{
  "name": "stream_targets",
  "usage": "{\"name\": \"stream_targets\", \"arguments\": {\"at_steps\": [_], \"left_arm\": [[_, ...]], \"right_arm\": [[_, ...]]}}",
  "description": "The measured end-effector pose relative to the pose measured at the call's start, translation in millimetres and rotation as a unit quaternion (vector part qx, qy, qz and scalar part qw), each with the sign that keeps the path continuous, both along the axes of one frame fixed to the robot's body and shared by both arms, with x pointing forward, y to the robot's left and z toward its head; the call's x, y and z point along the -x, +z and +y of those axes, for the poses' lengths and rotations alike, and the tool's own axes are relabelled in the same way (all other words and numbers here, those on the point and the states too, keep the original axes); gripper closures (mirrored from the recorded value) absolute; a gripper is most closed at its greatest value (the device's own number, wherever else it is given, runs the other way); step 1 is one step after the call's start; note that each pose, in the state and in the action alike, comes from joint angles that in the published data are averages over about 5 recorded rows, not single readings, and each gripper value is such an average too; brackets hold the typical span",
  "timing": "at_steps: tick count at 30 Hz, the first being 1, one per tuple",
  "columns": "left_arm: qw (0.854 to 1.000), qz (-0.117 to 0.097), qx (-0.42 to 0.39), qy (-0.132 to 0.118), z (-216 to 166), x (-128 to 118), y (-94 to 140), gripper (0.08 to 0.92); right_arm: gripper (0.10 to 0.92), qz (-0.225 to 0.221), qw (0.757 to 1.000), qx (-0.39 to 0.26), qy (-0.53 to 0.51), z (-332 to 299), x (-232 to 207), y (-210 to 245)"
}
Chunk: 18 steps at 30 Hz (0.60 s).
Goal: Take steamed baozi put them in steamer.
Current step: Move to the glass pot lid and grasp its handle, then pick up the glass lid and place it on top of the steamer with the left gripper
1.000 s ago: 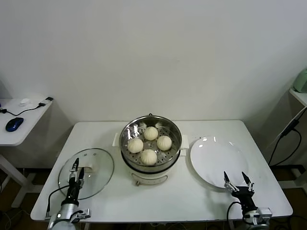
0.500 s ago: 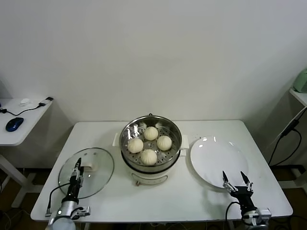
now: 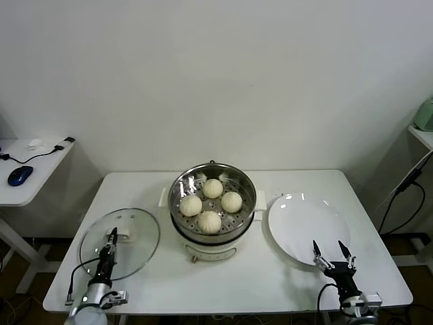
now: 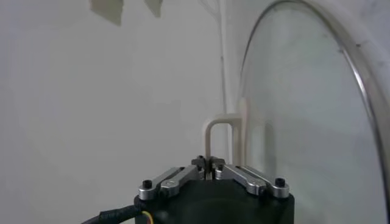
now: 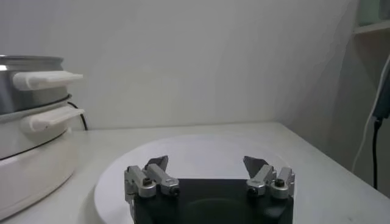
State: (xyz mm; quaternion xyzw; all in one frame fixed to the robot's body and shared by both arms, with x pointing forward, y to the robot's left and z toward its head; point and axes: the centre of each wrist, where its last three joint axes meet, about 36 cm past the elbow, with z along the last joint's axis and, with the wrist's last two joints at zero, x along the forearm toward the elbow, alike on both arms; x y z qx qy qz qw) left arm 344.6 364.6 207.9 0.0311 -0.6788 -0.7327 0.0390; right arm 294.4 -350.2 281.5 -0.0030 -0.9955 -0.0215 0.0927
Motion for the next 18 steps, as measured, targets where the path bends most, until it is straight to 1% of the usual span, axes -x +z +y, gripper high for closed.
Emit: {"name": "stream_targets", "arguments": {"at_steps": [5,9,12,15,18], "left_arm": [[1.000,-0.006,0.009,0.007,1,0,13,0.868],[0.999,-0.013,0.019,0.023,2,-2,38,0.868],[0.998,-0.015,0.030,0.043,3,-4,66,0.868],[0.997,-0.018,0.042,0.061,-1,-9,100,0.868],[0.996,-0.023,0.052,0.074,-9,-14,137,0.868]], "right_arm": [[0.200,-0.003,1.000,0.000,0.001,1,-1,2],[0.200,0.000,1.000,0.005,-0.001,1,0,5],[0.199,0.003,1.000,0.012,-0.003,1,0,8],[0.200,0.010,1.000,0.020,-0.003,3,-1,12],[0.200,0.017,1.000,0.025,-0.003,5,-1,15]]}}
